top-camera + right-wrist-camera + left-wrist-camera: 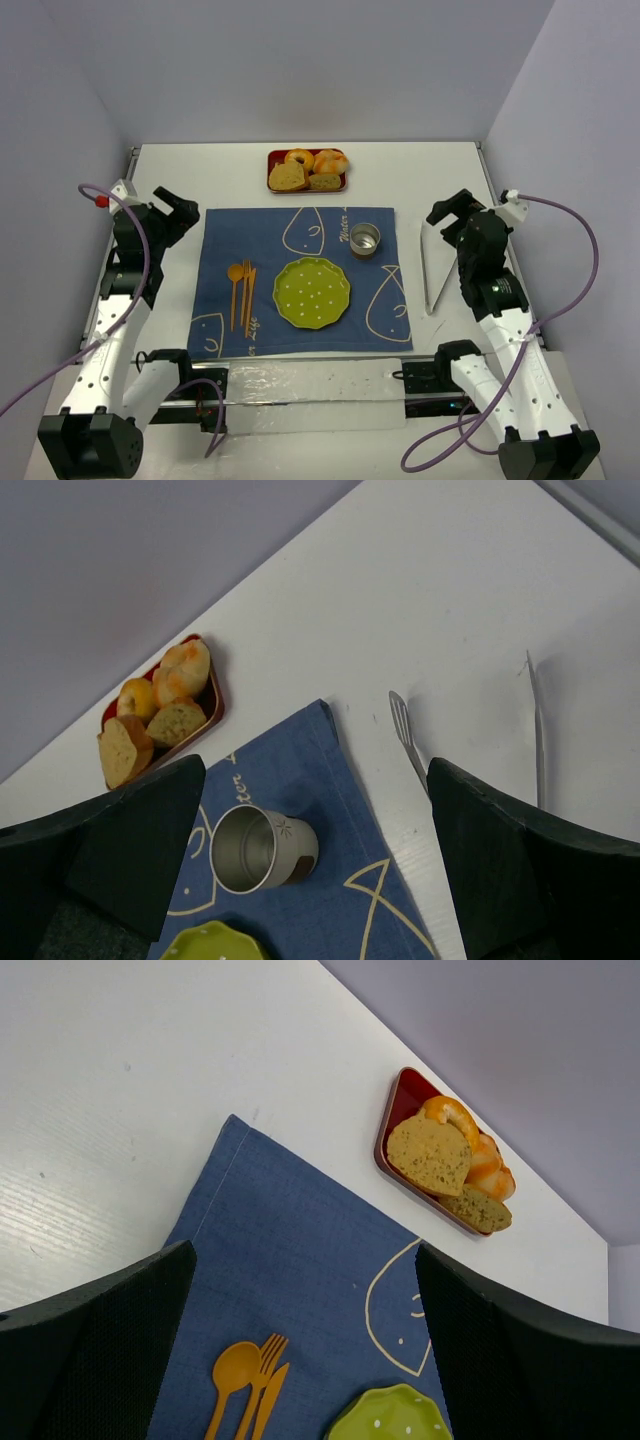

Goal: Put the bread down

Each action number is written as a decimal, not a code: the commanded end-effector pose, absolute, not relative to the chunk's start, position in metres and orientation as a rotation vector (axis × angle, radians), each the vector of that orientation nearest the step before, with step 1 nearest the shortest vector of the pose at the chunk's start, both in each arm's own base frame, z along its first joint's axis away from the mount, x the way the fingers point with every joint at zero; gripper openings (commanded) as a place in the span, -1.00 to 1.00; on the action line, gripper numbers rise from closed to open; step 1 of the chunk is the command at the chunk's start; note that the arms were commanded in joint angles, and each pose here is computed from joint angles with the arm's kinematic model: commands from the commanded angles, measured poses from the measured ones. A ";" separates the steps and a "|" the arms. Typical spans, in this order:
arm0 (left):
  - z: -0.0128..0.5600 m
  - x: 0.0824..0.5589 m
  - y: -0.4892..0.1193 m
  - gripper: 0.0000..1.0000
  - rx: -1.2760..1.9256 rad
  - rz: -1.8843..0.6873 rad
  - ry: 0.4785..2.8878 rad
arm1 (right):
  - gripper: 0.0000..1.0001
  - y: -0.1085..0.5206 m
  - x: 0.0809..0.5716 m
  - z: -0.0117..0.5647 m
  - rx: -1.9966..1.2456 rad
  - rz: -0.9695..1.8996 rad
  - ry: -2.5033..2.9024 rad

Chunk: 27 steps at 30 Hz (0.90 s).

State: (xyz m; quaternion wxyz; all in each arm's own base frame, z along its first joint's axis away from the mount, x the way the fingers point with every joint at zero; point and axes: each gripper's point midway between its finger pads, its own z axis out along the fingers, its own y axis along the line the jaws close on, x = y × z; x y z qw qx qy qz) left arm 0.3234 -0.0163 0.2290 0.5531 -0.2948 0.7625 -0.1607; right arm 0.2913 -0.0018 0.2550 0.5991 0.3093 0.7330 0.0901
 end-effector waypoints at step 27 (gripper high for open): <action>0.225 0.315 -0.012 0.98 -0.715 -0.360 1.787 | 1.00 -0.005 0.238 0.071 0.799 -0.172 2.463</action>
